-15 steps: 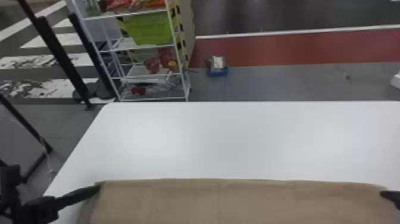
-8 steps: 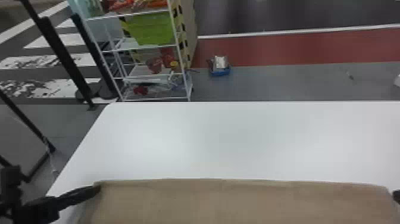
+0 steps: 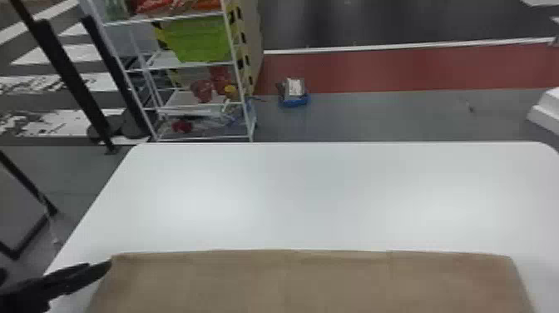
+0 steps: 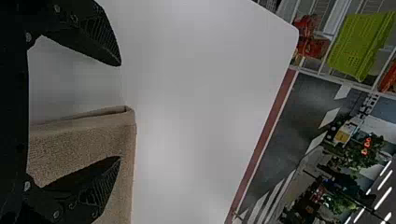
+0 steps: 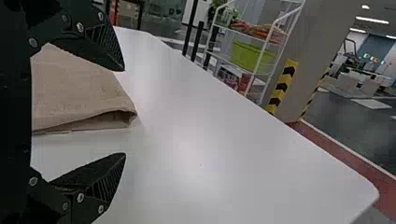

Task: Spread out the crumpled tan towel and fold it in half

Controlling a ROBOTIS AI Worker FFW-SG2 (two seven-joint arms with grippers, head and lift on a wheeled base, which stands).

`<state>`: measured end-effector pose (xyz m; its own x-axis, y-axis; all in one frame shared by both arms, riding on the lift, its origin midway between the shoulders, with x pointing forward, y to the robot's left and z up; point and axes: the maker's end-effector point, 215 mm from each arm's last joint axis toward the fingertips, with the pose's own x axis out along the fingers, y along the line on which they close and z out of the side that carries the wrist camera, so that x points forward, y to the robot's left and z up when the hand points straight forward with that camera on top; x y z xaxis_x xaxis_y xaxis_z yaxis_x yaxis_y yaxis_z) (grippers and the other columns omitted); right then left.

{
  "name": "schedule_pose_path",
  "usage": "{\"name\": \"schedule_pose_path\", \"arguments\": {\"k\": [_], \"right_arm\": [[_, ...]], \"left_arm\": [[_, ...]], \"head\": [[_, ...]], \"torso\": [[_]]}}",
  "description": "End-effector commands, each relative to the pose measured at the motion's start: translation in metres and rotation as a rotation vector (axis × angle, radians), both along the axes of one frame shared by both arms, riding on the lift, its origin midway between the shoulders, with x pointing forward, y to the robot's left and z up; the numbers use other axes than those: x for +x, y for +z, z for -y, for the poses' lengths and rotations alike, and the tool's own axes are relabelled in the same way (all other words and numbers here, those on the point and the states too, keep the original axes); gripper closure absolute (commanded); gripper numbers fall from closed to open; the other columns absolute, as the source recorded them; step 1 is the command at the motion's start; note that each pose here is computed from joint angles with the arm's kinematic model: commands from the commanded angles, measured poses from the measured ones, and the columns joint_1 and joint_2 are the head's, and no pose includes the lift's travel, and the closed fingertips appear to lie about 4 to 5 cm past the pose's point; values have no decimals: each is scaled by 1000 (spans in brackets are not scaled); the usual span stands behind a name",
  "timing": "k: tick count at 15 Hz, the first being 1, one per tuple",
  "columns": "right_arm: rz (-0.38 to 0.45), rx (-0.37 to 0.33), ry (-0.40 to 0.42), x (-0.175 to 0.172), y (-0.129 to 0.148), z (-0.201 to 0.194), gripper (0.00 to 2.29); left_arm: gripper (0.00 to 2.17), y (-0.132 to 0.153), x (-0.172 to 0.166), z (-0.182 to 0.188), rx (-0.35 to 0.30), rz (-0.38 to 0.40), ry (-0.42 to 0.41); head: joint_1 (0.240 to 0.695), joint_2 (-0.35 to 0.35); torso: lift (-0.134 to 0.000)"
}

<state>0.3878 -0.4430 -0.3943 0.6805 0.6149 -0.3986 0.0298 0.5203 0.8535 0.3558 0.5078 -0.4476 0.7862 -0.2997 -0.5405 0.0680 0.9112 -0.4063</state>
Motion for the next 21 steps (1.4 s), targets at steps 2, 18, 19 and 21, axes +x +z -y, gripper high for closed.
{"name": "schedule_pose_path", "arguments": {"k": [2, 18, 19, 21], "right_arm": [[81, -294, -159, 11, 4, 49, 76], [239, -389, -103, 23, 25, -26, 87], [239, -389, -97, 24, 24, -29, 87], [235, -391, -94, 24, 22, -30, 87]], "left_arm": [[16, 15, 7, -9, 58, 86, 5], [19, 39, 7, -13, 28, 226, 77], [19, 38, 7, -14, 26, 222, 78], [19, 38, 6, -14, 28, 222, 77]], "head": [[695, 79], [695, 144], [695, 148], [695, 153]], "torso": [[-124], [-124], [-124], [-124]]}}
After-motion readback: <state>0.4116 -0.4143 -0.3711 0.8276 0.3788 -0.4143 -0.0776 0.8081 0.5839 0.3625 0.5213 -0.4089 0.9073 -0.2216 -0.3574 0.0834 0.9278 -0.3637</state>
